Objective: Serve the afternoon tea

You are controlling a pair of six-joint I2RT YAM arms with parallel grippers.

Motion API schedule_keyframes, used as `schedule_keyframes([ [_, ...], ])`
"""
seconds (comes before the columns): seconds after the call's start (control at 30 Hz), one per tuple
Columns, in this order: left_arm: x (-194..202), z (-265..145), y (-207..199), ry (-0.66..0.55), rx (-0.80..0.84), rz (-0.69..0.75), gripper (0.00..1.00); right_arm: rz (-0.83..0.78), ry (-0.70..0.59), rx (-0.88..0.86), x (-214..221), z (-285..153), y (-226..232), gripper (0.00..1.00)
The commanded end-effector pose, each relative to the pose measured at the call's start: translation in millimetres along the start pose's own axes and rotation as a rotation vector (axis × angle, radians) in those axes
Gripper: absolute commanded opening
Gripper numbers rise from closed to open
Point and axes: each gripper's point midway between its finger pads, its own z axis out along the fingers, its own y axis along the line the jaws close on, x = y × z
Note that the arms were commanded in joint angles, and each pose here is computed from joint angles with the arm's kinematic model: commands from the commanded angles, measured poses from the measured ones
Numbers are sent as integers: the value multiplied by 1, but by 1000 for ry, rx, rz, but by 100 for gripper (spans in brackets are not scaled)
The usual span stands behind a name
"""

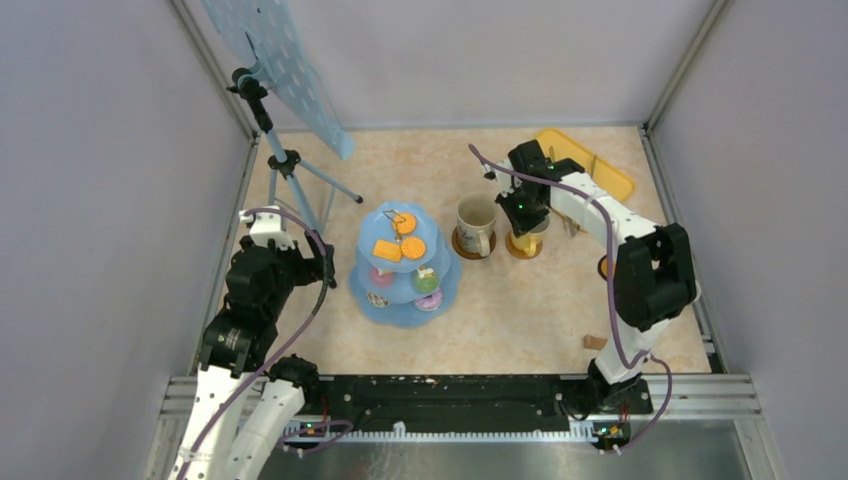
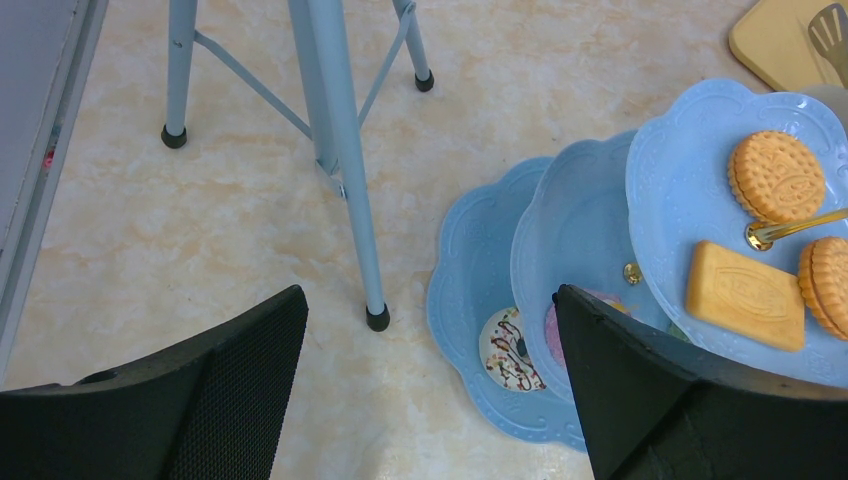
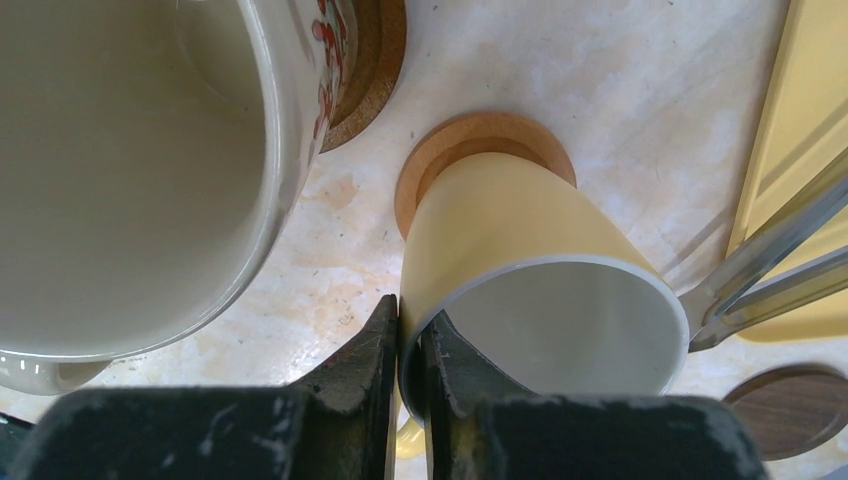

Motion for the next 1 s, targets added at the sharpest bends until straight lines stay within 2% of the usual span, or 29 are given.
schedule_keyframes([
  [0.0, -13, 0, -2, -47, 11, -6, 99, -16, -69, 5, -19, -1, 2, 10],
  [0.17, -13, -1, -3, -48, 14, -6, 99, -9, -95, -3, -26, -6, 4, 14],
  [0.47, -14, -2, -3, -52, 17, -6, 99, -14, -77, 18, -21, -11, 1, 30],
  [0.7, -14, -2, -4, -53, 19, -6, 99, -10, -149, 25, -35, -41, 2, 37],
  [0.8, -15, -3, -4, -56, 20, -6, 99, -9, -174, 19, -37, -59, 4, 49],
  [0.83, -15, -3, -4, -56, 21, -6, 99, -7, -190, 17, -39, -65, 5, 55],
  [0.87, -15, -3, -4, -56, 20, -6, 99, -7, -208, 15, -40, -72, 7, 70],
  [0.9, -15, -3, -4, -57, 20, -7, 99, -3, -228, 16, -42, -79, 7, 75],
  [0.97, -15, -3, -4, -55, 19, -6, 99, 3, -273, 21, -45, -96, 9, 76],
])
